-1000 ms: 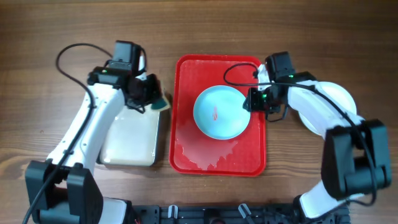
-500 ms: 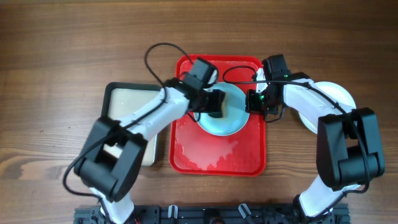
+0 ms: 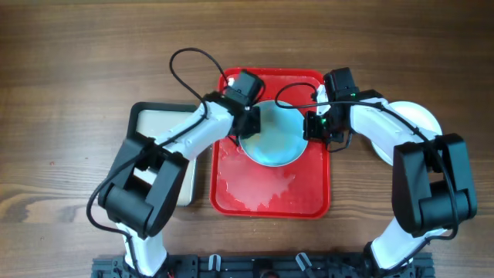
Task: Clean dirty plates on tray and stack at the side
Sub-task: 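Wipe the pale-blue plate with the sponge in the left gripper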
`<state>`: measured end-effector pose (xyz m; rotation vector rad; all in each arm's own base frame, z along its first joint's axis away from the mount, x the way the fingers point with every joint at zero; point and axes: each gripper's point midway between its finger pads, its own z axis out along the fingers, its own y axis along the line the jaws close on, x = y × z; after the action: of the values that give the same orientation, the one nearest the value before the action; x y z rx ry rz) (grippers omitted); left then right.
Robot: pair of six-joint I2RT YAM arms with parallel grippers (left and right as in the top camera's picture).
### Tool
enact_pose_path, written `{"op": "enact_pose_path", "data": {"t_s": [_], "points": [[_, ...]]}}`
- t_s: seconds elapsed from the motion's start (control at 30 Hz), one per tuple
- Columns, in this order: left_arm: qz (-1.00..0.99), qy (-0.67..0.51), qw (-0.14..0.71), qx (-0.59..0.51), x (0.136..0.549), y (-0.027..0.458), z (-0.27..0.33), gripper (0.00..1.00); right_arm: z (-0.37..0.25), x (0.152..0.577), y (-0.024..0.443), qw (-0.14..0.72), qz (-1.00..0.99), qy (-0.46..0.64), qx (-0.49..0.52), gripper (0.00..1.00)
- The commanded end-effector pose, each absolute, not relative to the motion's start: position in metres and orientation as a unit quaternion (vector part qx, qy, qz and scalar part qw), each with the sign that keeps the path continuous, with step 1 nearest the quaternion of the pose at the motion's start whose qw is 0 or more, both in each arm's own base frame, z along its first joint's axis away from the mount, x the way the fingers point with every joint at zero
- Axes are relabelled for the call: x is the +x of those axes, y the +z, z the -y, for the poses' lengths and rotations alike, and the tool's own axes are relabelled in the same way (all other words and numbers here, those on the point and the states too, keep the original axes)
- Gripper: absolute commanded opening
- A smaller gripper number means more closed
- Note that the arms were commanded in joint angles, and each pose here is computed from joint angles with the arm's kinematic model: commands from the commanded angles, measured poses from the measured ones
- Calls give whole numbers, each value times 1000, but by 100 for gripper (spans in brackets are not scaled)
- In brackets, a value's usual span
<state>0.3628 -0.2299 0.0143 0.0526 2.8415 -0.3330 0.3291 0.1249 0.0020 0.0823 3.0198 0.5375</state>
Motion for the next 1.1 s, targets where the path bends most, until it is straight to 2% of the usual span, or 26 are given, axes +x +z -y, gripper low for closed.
{"op": "enact_pose_path", "data": {"t_s": [0.0, 0.13, 0.27, 0.33, 0.4, 0.5, 0.57, 0.73, 0.8, 0.83, 0.9, 1.03, 1.07], "points": [[-958, -274, 75, 50, 338, 15, 294, 4, -115, 328, -6, 31, -987, 154, 34, 4], [-958, -269, 53, 79, 314, -3, 319, 4, -115, 328, -6, 31, -987, 154, 34, 4], [-969, -240, 7, 55, 298, -17, 304, 4, -115, 326, -7, 27, -987, 153, 35, 4], [-987, -162, 0, 18, 304, -21, 263, 4, -115, 326, -7, 26, -987, 152, 35, 4], [-999, -40, 33, -14, 322, -17, 207, 4, -115, 326, -7, 27, -987, 153, 35, 4], [-991, 84, 102, -36, 355, 14, 164, 4, -115, 326, -7, 26, -987, 152, 35, 4], [-991, 70, 103, -39, 360, 30, 173, 4, -115, 326, -7, 26, -987, 152, 35, 4], [-990, -99, 82, -51, 349, 93, 212, 4, -115, 326, -7, 26, -987, 153, 35, 4], [-987, -105, 97, -68, 341, 128, 191, 4, -115, 326, -7, 26, -987, 152, 34, 4], [-987, -75, 108, -96, 334, 148, 157, 4, -116, 326, -7, 28, -988, 154, 17, 4], [-985, -20, 108, -130, 324, 159, 113, 4, -116, 326, -7, 31, -988, 154, -1, 5], [-979, 42, 68, -186, 308, 138, 57, 4, -117, 331, -6, 44, -987, 155, -18, 23], [-977, 50, 56, -198, 303, 119, 47, 4, -118, 333, -5, 48, -986, 158, -17, 23]]}}
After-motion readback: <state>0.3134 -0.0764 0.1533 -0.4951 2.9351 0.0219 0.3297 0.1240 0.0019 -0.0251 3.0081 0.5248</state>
